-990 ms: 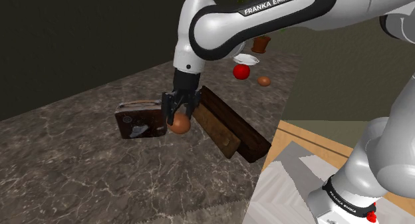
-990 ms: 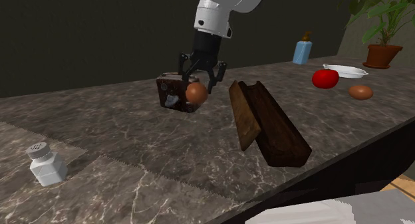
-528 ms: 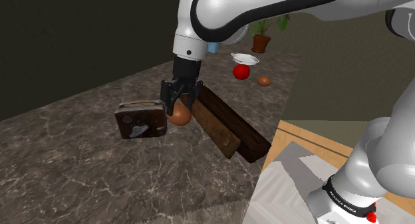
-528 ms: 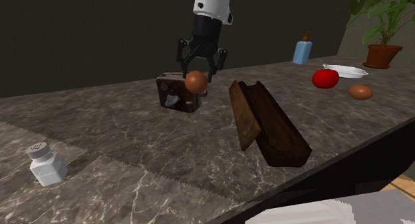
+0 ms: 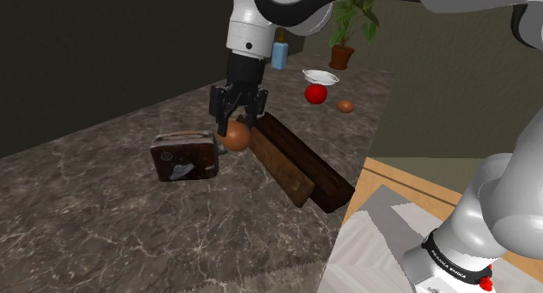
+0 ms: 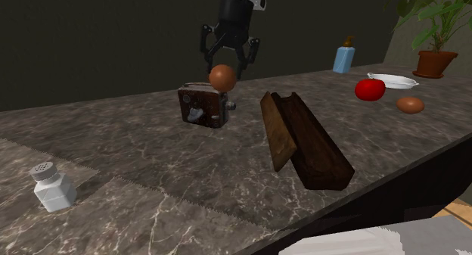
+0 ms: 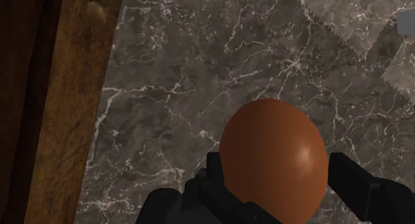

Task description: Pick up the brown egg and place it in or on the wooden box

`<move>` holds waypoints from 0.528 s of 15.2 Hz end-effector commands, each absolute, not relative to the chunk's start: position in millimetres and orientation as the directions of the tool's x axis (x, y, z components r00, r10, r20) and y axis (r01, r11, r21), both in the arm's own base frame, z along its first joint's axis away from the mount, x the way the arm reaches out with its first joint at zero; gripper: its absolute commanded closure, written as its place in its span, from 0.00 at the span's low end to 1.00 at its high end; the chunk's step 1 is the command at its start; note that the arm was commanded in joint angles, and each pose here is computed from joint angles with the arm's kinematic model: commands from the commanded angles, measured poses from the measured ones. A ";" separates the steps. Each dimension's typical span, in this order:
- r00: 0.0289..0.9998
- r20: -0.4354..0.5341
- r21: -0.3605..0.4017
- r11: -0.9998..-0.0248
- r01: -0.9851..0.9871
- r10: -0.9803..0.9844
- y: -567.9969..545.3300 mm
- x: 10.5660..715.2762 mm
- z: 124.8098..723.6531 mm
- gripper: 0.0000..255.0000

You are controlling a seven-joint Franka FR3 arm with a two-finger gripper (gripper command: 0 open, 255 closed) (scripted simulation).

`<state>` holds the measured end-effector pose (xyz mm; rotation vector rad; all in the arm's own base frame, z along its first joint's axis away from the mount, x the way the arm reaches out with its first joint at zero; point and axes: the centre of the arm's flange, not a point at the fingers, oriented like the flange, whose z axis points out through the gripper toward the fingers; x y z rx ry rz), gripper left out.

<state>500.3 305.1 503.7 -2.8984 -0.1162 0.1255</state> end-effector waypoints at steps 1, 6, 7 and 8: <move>0.993 -0.076 -0.239 -0.969 0.069 0.089 292.7 502.2 508.7 1.00; 0.993 -0.076 -0.239 -0.969 0.069 0.089 227.2 508.0 513.8 1.00; 0.993 -0.076 -0.239 -0.969 0.069 0.089 214.1 509.2 514.8 1.00; 0.993 -0.076 -0.239 -0.969 0.069 0.089 201.0 510.3 515.8 1.00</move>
